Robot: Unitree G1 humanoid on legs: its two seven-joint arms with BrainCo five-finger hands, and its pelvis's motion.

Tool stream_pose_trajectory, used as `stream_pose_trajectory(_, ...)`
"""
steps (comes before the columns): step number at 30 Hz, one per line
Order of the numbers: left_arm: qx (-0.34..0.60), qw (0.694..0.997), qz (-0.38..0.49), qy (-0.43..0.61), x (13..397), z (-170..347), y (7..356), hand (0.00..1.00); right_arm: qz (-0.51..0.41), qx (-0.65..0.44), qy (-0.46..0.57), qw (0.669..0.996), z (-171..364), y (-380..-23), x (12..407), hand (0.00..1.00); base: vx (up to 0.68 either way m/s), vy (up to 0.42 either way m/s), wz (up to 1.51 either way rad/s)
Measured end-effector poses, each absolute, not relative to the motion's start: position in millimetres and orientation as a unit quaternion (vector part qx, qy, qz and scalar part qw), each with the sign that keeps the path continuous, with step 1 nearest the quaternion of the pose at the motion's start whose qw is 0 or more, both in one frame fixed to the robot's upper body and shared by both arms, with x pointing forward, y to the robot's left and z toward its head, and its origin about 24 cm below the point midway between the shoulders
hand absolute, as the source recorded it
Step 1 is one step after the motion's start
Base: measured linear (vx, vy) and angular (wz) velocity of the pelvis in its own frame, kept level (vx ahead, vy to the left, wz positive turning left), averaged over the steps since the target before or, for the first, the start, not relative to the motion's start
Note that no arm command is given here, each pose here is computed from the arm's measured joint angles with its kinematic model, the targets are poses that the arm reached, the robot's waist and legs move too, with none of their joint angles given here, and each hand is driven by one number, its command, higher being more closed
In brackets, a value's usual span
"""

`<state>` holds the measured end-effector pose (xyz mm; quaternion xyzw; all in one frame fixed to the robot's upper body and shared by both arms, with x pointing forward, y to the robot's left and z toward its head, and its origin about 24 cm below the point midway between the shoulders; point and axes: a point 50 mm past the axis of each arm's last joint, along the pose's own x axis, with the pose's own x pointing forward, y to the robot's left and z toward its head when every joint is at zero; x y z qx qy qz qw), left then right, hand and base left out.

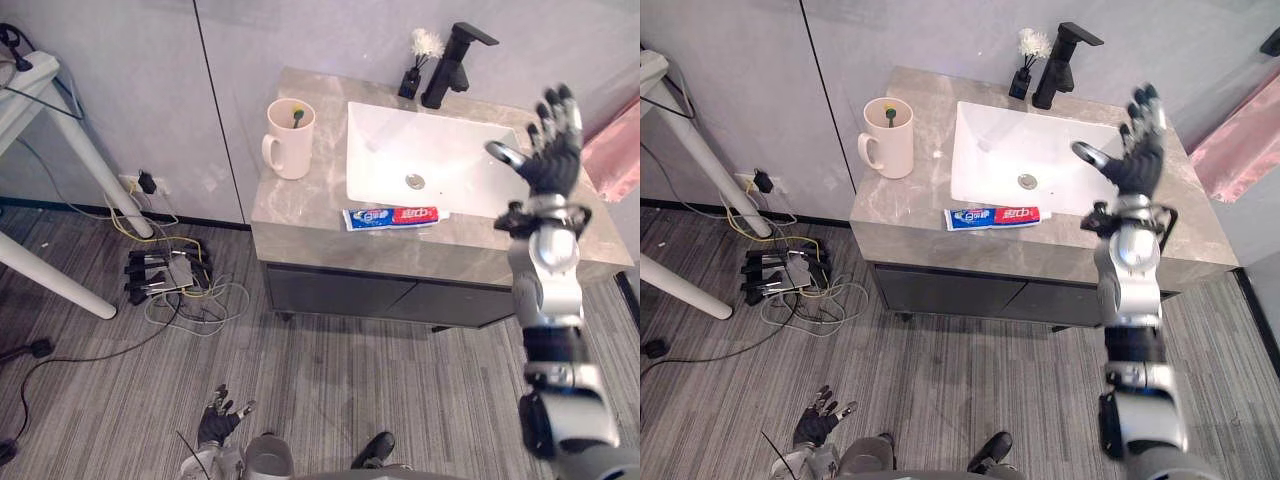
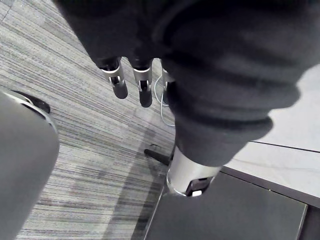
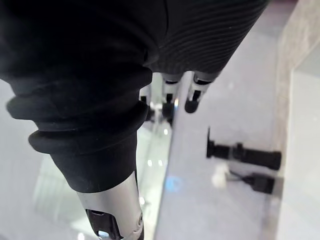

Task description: Organize washtable

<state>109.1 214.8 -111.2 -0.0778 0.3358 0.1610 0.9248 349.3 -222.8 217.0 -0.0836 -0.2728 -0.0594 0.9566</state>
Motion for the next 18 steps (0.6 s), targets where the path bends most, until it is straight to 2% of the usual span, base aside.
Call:
stream_pose_trajectory(2, -0.073, 0.93, 0.153, 0.325, 110.9, -107.7, 214.7, 0.0, -0.009, -0.176, -0.247, 0.953, 220.9, -216.7, 361.4, 0.0, -0.03, 0.015, 0.19)
stream_pose_trajectory(5, -0.058, 0.938, 0.139, 0.311, 114.1, -102.7, 220.4, 0.0, 0.005, -0.223, -0.186, 0.957, 203.6, -223.9, 370.7, 0.0, -0.06, 0.018, 0.06)
stream_pose_trajectory(11, -0.041, 0.941, 0.124, 0.313, 114.6, -101.7, 222.8, 0.0, 0.025, -0.271, -0.126, 0.954, 186.6, -230.0, 377.2, 0.0, -0.06, 0.043, 0.05)
stream_pose_trajectory(18, -0.035, 0.943, 0.116, 0.311, 114.7, -100.5, 225.6, 0.0, 0.047, -0.295, -0.105, 0.948, 184.6, -233.6, 377.8, 0.0, -0.03, 0.036, 0.04)
